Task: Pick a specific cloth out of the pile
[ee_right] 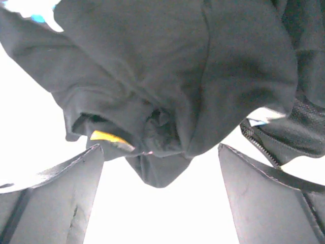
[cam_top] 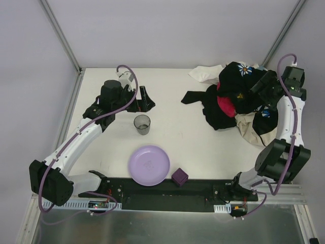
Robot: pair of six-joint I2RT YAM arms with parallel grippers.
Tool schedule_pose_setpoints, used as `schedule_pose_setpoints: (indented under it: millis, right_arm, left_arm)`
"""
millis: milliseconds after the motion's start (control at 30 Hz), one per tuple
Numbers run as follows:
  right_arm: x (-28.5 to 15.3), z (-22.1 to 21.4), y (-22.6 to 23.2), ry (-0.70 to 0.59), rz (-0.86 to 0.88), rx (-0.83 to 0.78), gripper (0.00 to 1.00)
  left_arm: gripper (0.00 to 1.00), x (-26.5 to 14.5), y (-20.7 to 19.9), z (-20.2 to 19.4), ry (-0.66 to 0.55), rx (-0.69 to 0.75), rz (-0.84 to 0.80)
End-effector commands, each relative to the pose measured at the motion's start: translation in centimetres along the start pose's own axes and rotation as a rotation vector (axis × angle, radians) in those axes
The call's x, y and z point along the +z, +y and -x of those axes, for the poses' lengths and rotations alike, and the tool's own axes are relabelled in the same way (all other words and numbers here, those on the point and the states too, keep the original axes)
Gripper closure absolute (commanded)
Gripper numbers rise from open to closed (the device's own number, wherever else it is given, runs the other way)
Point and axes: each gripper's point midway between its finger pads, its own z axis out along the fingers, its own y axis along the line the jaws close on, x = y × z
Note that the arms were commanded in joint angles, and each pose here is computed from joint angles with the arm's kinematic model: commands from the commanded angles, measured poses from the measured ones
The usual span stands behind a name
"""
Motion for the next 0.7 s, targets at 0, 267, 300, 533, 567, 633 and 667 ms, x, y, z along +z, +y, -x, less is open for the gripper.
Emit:
schedule_pose_setpoints:
  millis: [0, 267, 300, 533, 567, 633, 667]
  right_arm:
    - [-3.4, -0.4, 1.4, -0.048, 0.058, -0.014, 0.04]
    - [-3.1, -4.2, 2.9, 0.019, 0.099, -0.075, 0.04]
    - [-2.7, -4.9, 3.0, 0.038, 0.103, -0.082, 0.04]
    - [0.3, -10.0, 3.3, 0.141, 0.092, -0.132, 0.04]
    - [0.7, -10.4, 3.2, 0.149, 0.084, -0.137, 0.04]
    - [2.0, -11.3, 2.5, 0.176, 0.053, -0.142, 0.04]
    - [2.4, -11.5, 2.3, 0.185, 0.043, -0.142, 0.04]
  left_arm:
    - [0.01, -1.0, -0.4, 1.9, -0.069, 0.037, -0.006]
    - [0.01, -1.0, -0.9, 1.9, -0.06, 0.037, -0.033]
    - [0.01, -1.0, -1.0, 1.9, -0.058, 0.034, -0.035]
    - [0.01, -0.5, -1.7, 2.2, -0.042, 0.028, -0.068]
    - [0.01, -0.4, -1.9, 2.2, -0.035, 0.022, -0.076]
    - [0.01, 0.1, -2.1, 2.3, -0.014, 0.011, -0.088]
    - [0.01, 0.5, -2.1, 2.3, 0.002, 0.002, -0.087]
